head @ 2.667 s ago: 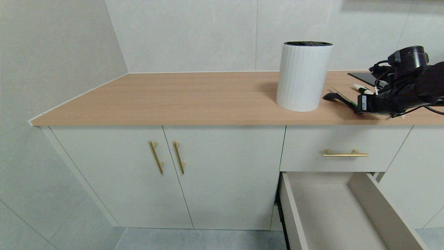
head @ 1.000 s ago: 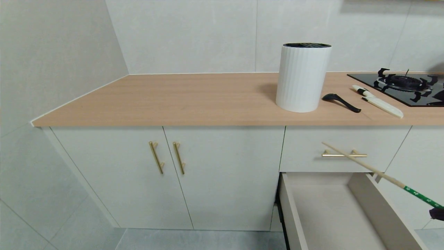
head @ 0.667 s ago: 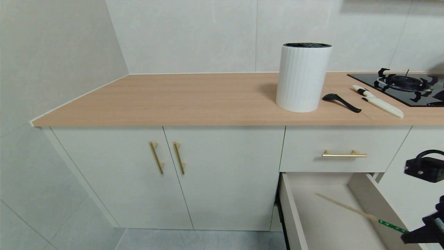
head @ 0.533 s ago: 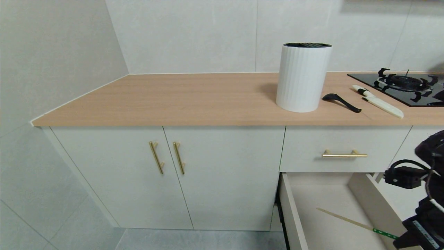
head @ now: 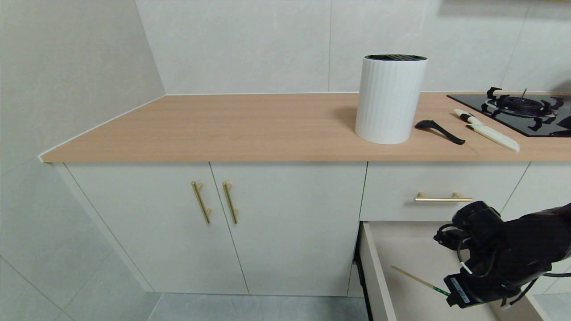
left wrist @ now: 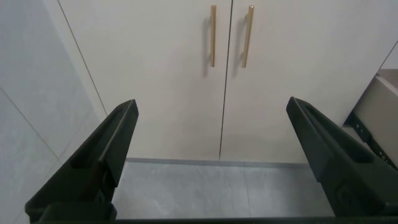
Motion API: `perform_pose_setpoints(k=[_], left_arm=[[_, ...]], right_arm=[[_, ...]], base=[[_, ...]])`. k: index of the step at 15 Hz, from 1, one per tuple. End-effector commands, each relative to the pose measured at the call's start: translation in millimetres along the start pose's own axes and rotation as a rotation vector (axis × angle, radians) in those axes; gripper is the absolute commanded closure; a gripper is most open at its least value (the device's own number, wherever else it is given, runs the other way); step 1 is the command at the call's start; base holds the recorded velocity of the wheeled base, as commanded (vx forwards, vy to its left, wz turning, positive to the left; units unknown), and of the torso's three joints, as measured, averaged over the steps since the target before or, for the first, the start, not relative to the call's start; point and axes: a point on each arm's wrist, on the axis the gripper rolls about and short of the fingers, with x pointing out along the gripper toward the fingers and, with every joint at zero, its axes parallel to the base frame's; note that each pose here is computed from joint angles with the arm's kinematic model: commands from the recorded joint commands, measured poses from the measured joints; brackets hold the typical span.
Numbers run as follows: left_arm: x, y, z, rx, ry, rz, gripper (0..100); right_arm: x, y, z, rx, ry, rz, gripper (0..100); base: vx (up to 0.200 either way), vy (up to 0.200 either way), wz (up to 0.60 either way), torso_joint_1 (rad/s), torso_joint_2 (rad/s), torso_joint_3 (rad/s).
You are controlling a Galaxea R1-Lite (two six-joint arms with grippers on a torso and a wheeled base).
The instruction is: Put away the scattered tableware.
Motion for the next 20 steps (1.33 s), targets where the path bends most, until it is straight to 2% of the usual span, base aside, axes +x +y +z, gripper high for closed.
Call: perform_pose_setpoints(k=[1, 5, 7, 9, 12, 16, 20], left_arm=[[0.0, 0.0, 0.0, 0.0, 0.0, 0.0, 0], [0.0, 0.0, 0.0, 0.0, 0.0, 0.0, 0], [0.0, 0.0, 0.2, 0.0, -0.002, 0.0, 0], [0.0, 0.0, 0.0, 0.0, 0.0, 0.0, 0], [0.0, 0.0, 0.0, 0.0, 0.0, 0.0, 0], [0.0, 0.0, 0.2, 0.0, -0.002, 0.0, 0], [0.0, 0.0, 0.0, 0.0, 0.0, 0.0, 0]], right_arm=[[43.0, -1.6, 3.8, 0.039, 0.054, -0.013, 100], [72.5, -2.1, 13.8, 0.049, 0.016, -0.012, 100], [74.2, -2.1, 13.5, 0.049, 0.02, -0.009, 100], [68.6, -1.6, 18.0, 0.047, -0.03, -0.005, 100], [68.2, -0.8, 17.4, 0.045, -0.036, -0.008, 100], [63.1, -0.5, 19.8, 0.046, -0.059, -0.005, 100], [66.1, -0.4, 26.1, 0.041, -0.139, 0.0, 100]], base=[[0.0, 0.0, 0.0, 0.0, 0.0, 0.0], [0.0, 0.0, 0.0, 0.0, 0.0, 0.0], [0.0, 0.0, 0.0, 0.0, 0.0, 0.0], [0.0, 0.0, 0.0, 0.0, 0.0, 0.0], [0.0, 0.0, 0.0, -0.011, 0.04, 0.03], [0.0, 0.0, 0.0, -0.08, 0.36, 0.271], [0.0, 0.0, 0.0, -0.054, 0.38, 0.309]])
